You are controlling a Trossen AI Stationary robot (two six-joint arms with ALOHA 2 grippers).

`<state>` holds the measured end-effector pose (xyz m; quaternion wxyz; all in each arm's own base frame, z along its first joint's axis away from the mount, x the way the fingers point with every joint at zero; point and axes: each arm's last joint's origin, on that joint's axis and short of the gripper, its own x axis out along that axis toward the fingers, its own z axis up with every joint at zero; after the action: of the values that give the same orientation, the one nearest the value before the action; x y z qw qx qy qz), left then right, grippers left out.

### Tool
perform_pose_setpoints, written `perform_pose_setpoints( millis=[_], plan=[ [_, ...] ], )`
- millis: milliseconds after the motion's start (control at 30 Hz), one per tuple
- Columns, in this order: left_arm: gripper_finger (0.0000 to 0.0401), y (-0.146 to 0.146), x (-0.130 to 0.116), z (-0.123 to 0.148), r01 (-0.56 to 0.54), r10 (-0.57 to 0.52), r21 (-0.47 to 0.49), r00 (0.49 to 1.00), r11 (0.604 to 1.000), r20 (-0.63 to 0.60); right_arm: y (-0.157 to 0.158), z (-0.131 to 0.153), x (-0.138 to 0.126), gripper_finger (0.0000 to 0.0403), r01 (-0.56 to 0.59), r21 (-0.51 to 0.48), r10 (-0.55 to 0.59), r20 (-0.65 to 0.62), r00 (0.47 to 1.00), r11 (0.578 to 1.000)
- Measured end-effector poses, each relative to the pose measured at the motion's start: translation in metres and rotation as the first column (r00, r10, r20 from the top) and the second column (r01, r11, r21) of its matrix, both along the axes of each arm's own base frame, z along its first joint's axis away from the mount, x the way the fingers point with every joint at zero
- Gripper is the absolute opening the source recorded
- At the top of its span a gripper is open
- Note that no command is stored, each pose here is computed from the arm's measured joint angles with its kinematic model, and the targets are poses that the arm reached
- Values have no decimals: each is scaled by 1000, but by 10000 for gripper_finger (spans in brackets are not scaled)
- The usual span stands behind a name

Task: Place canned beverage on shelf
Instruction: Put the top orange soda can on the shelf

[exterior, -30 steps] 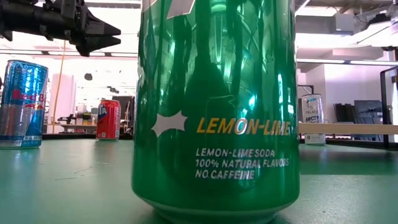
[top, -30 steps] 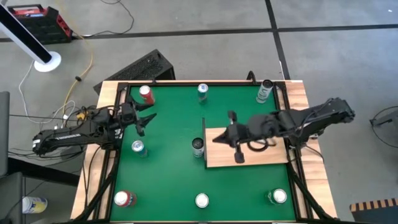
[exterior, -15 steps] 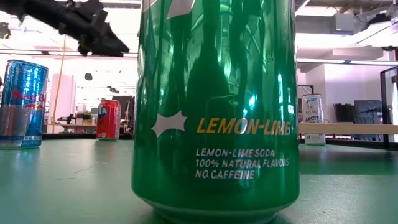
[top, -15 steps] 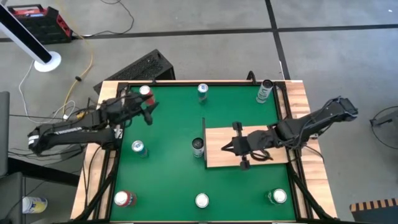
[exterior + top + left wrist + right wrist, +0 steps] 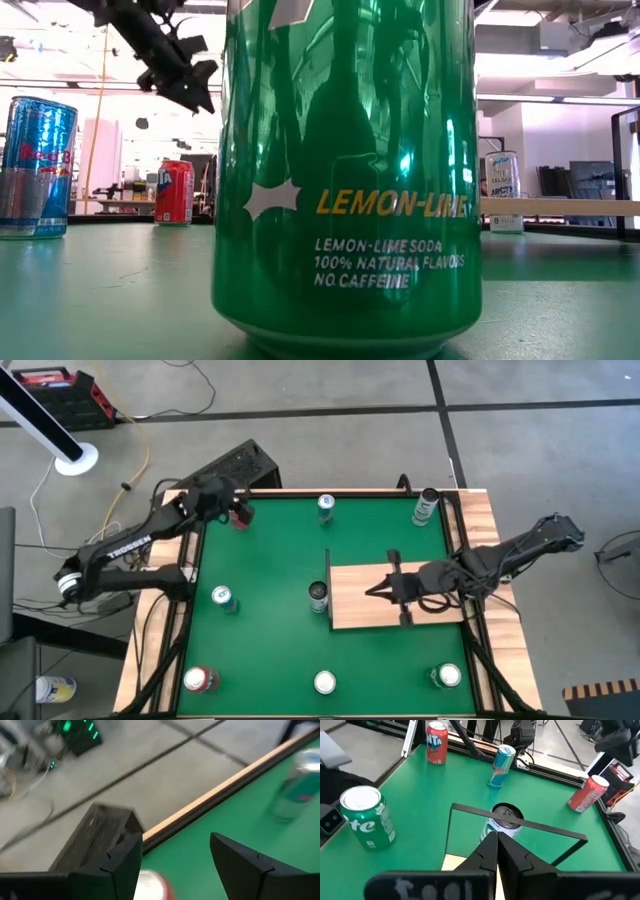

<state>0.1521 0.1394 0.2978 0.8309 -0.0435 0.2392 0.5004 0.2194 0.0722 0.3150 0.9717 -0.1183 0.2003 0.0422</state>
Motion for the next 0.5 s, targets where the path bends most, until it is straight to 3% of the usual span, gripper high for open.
perform_pose_setpoints(
  millis=[200, 367, 500],
  plan=[
    [220, 16, -14, -6, -100, 94, -123, 994, 987, -53, -3, 3, -9, 40, 0, 6, 1, -17, 1000, 1000],
    [220, 35, -18, 7, -203, 186, -189, 977, 961, -107, -5, 4, -18, 31, -27, 55, 30, -51, 998, 998],
    [220, 48, -13, 22, -201, 170, -279, 977, 939, -132, -7, 5, -26, 27, -39, 52, 42, -72, 997, 998]
  ],
)
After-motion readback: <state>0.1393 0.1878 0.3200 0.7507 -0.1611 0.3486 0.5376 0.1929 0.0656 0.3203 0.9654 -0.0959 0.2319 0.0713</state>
